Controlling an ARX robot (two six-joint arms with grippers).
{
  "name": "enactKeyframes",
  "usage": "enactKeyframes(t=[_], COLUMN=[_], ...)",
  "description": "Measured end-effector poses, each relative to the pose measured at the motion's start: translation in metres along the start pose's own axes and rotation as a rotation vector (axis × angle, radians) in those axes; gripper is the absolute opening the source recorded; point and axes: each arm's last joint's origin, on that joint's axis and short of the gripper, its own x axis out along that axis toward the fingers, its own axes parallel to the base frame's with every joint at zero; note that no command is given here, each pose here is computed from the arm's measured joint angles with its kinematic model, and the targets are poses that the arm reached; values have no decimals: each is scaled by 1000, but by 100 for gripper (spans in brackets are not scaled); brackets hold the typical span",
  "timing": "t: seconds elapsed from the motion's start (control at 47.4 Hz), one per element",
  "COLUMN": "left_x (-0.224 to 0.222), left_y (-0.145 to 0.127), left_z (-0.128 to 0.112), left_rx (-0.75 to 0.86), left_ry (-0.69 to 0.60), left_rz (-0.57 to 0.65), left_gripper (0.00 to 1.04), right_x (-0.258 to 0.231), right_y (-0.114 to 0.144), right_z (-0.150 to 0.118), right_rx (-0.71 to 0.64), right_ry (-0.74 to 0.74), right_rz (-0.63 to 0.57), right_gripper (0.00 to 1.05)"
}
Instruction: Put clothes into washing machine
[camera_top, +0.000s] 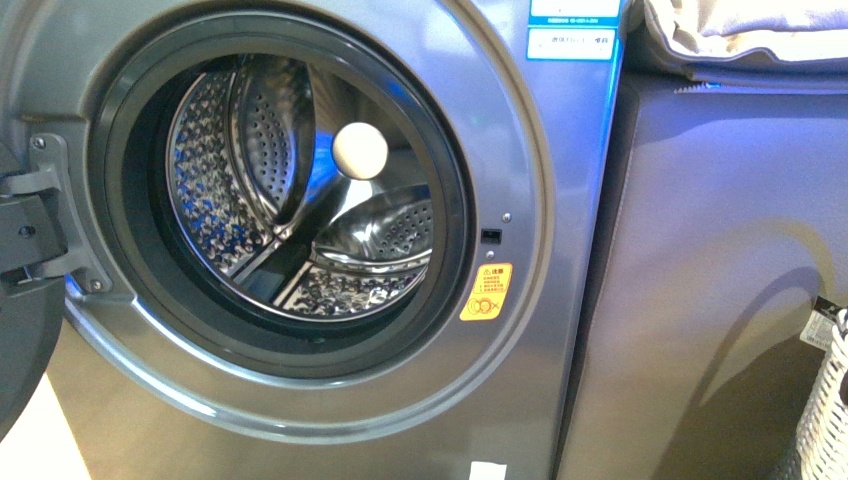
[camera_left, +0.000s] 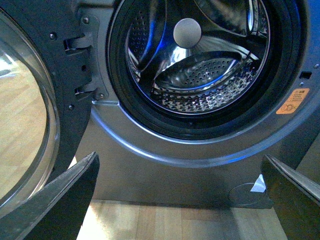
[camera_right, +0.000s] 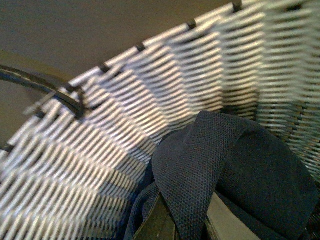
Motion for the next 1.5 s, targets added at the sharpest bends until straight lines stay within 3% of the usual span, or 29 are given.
enactKeyframes(t=[0.337, 0.759, 0.97, 1.223, 1.497], left_x=[0, 0, 0, 0, 0], left_y=[0, 0, 0, 0, 0], left_z=[0, 0, 0, 0, 0], left_rx=[0, 0, 0, 0, 0], left_ry=[0, 0, 0, 0, 0], left_rz=[0, 0, 0, 0, 0], left_gripper=[98, 98, 98, 98, 98], right_x=[-55, -117, -155, -204, -210], right_y=[59, 128, 205, 294, 379], right_z=[76, 198, 258, 290, 293], right_rx=[-100, -278, -414, -482, -503], right_ry=[-213, -452, -586, -705, -679], right_rz=[115, 182, 293, 436, 591], right_gripper=[3, 3, 3, 3, 3])
